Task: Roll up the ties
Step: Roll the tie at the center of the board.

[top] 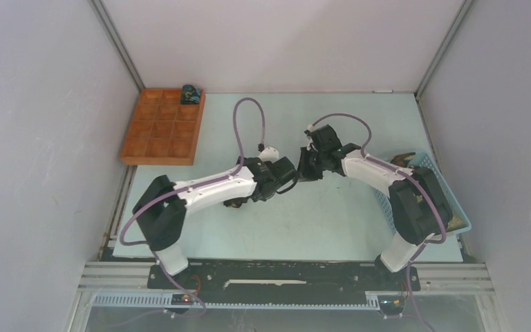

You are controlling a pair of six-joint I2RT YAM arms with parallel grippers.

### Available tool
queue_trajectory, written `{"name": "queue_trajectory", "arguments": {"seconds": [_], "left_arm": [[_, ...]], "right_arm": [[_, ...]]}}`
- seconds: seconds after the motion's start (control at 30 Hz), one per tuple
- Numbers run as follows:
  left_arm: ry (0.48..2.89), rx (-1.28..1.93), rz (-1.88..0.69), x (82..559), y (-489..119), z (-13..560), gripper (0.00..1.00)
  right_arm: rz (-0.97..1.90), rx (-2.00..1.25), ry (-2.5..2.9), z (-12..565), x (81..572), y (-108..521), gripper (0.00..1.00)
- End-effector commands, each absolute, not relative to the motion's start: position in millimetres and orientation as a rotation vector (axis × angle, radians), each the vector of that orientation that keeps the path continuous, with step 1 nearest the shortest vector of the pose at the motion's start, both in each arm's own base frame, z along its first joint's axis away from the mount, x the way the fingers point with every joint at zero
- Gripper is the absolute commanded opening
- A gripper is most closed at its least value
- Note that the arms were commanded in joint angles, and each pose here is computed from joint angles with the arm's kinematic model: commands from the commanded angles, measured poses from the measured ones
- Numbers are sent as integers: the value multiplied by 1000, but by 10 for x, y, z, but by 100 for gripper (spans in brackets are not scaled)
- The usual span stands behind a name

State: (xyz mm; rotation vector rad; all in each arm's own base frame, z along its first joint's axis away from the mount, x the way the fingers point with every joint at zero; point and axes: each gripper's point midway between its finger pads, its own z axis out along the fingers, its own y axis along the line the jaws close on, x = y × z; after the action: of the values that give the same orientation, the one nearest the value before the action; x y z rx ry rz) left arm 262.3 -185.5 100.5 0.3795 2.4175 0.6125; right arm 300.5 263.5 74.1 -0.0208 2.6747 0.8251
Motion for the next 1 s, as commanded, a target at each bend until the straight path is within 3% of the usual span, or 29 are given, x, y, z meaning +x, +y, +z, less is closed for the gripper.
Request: {"name": "queue_trajectory", "arguments": {"seconds": [0.0, 0.2, 0.4, 0.67, 0.97], "left_arm": [[2403, 302, 431, 2525, -1859, 1269, 80], [2384, 144, 315, 2328, -1641, 1287, 49], [2397, 38, 192, 2121, -1462, 1091, 31], [2420, -136, -96, 2010, -1403, 768, 25], [2433, -325, -303, 2075, -1368, 434, 2]], "right_arm": [[845, -89, 2577, 1075, 3272, 2832, 4], [873, -146, 2586, 1076, 3481, 3132, 5], [945, -242, 2595, 1073, 3667, 3580, 4], [998, -340, 2663, 839, 3671, 4105, 5], [1021, -432, 2726, 495, 3615, 4569, 5]]}}
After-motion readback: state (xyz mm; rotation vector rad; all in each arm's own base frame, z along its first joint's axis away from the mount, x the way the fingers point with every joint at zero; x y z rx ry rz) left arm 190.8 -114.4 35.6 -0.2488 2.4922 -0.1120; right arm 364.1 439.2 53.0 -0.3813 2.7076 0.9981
